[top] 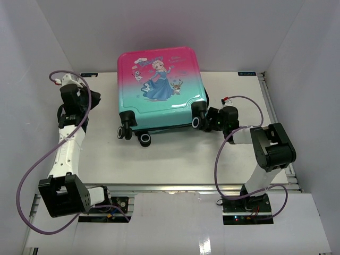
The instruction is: Pack the luggage
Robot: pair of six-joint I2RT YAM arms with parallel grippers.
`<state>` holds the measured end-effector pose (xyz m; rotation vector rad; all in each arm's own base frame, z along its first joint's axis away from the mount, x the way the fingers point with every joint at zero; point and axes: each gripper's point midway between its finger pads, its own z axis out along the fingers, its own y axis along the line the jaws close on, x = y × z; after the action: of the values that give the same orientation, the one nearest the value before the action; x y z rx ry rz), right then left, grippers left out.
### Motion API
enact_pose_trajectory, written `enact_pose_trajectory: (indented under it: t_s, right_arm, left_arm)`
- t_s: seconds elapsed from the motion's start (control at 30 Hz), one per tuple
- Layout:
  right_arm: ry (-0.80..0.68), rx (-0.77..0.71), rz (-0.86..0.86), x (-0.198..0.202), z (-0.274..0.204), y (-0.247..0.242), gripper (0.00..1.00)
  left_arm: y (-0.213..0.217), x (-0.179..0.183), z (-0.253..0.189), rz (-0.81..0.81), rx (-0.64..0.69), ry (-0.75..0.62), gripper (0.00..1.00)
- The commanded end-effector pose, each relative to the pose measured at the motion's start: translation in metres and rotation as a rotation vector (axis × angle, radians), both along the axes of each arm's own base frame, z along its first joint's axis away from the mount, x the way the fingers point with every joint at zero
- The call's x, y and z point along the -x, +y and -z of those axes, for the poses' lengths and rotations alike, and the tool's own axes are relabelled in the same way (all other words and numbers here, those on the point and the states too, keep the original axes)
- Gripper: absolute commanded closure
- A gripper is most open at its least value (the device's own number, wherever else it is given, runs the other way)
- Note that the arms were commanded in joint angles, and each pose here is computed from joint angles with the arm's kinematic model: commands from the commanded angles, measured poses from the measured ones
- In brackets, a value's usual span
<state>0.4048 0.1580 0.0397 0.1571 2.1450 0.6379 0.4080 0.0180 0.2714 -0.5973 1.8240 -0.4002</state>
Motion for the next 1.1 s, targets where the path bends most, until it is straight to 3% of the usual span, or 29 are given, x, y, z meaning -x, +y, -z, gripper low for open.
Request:
enact_pose_trajectory:
  t_s: [0.0, 0.13, 0.27, 0.67, 1.07]
  right_arm:
    - [-0.010, 0.106, 0.269, -0.013, -0.035, -0.054, 0.17]
    - [0.037, 0.213, 0.338, -0.022, -0.051, -0.080, 0.09]
    - [0.032, 0.264, 0.345, -0.020, -0.066, -0.092, 0.03]
    - [-0.069, 0.297, 0.282, 0.028, -0.127, -0.099, 0.14]
    - [-0.140, 0.338, 0.381, 0.057, -0.178, -0.113, 0.11]
  left_arm:
    - [-0.038, 0.013, 0.045, 0.031, 0.034, 0.014, 1.00]
    - [-0.046, 0.028, 0.078, 0.019, 0.054, 0.024, 1.00]
    - [-0.066, 0.034, 0.079, 0.081, 0.071, -0.009, 1.00]
    - [-0.150, 0.043, 0.082, 0.269, 0.062, -0.044, 1.00]
    - [-0.220, 0.055, 0.086, 0.376, 0.020, -0.051, 1.00]
